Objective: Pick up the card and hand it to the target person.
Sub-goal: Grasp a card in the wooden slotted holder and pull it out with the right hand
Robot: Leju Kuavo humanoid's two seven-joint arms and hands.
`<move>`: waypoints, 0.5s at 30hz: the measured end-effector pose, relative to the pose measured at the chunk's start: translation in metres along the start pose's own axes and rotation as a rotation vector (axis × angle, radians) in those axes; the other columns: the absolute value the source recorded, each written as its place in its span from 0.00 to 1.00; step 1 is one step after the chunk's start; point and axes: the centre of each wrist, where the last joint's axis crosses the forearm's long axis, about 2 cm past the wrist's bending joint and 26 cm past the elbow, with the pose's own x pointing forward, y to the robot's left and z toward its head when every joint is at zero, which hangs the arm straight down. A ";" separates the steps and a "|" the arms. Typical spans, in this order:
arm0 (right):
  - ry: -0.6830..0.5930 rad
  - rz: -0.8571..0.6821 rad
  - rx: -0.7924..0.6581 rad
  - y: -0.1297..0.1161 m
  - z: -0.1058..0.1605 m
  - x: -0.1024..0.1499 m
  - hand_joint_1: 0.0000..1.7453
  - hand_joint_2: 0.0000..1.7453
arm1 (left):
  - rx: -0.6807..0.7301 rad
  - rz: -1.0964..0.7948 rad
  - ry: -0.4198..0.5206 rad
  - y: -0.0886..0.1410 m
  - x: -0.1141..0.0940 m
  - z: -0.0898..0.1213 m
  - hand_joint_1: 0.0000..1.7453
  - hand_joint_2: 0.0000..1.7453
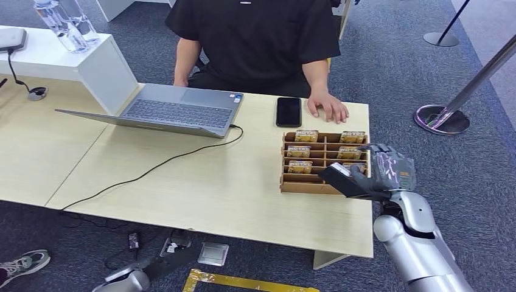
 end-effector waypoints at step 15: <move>0.020 0.048 0.038 0.008 0.001 0.008 0.27 1.00 | 0.002 0.000 -0.002 0.001 0.001 0.000 0.00 0.00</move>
